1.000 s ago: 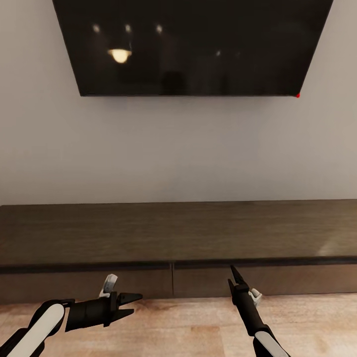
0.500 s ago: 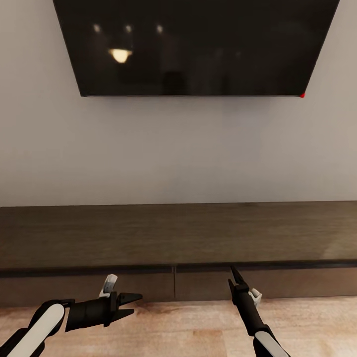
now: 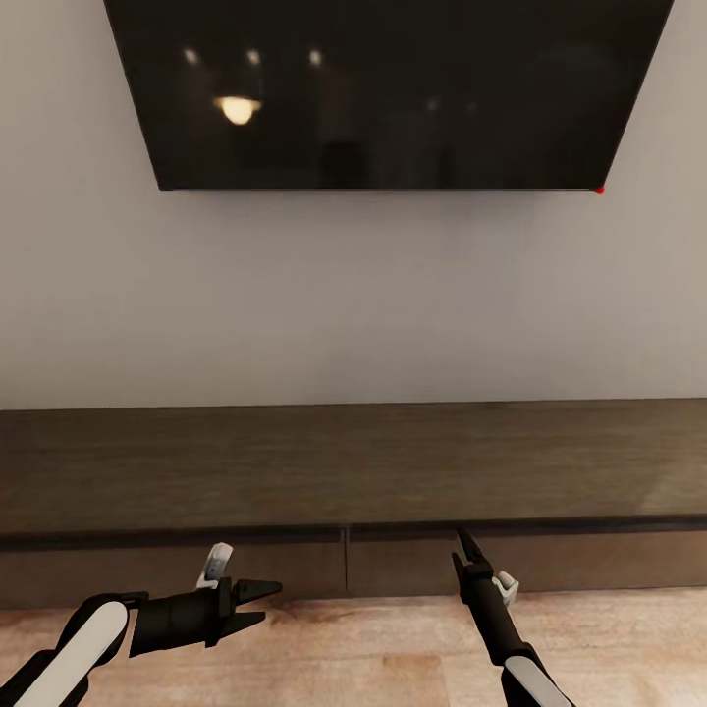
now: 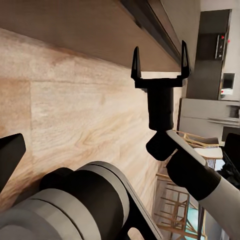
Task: Place each of the two pumpkins and all three candles from the living room inside a cabinet in the living room (use any cabinet), then make sure every cabinet is closed, and position the cauldron so it is next to a table in the living room.
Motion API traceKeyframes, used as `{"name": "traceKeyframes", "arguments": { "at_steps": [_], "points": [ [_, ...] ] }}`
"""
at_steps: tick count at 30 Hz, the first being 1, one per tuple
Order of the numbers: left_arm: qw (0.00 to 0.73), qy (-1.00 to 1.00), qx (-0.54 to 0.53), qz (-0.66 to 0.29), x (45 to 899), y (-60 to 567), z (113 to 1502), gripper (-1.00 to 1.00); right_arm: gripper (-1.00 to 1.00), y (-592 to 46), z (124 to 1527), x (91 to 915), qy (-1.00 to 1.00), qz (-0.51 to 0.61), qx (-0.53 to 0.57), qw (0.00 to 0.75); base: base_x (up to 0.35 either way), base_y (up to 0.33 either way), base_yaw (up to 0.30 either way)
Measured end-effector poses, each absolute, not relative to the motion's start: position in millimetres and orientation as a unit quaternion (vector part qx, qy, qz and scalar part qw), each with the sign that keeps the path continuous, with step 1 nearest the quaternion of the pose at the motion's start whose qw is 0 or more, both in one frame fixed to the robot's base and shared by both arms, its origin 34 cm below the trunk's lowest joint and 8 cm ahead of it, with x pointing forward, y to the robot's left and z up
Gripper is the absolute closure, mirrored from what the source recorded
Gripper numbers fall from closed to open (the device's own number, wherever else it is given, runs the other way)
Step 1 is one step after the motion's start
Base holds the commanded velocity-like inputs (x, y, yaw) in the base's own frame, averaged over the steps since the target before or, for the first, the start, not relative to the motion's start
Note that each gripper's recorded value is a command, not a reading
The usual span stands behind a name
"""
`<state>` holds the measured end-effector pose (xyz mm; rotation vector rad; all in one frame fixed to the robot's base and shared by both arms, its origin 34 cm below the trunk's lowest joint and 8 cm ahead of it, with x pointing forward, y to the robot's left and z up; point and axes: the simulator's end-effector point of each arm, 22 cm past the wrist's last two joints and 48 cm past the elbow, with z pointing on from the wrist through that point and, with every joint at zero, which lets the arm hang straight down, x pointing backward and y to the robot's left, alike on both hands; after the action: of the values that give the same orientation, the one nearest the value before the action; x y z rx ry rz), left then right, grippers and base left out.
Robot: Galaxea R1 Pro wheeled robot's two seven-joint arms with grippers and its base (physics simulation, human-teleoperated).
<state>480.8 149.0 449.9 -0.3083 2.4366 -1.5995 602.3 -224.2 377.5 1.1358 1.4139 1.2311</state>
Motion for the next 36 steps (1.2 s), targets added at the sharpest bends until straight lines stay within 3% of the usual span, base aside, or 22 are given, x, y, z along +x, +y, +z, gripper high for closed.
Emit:
{"name": "traceKeyframes", "arguments": {
  "at_steps": [36],
  "points": [
    [0.105,0.827,-0.105,-0.543,480.8,149.1,449.7,-1.0,-1.0,-225.1,376.2,602.3,0.575,0.496,0.462,0.458,0.024,0.007,0.0]
  ]
}}
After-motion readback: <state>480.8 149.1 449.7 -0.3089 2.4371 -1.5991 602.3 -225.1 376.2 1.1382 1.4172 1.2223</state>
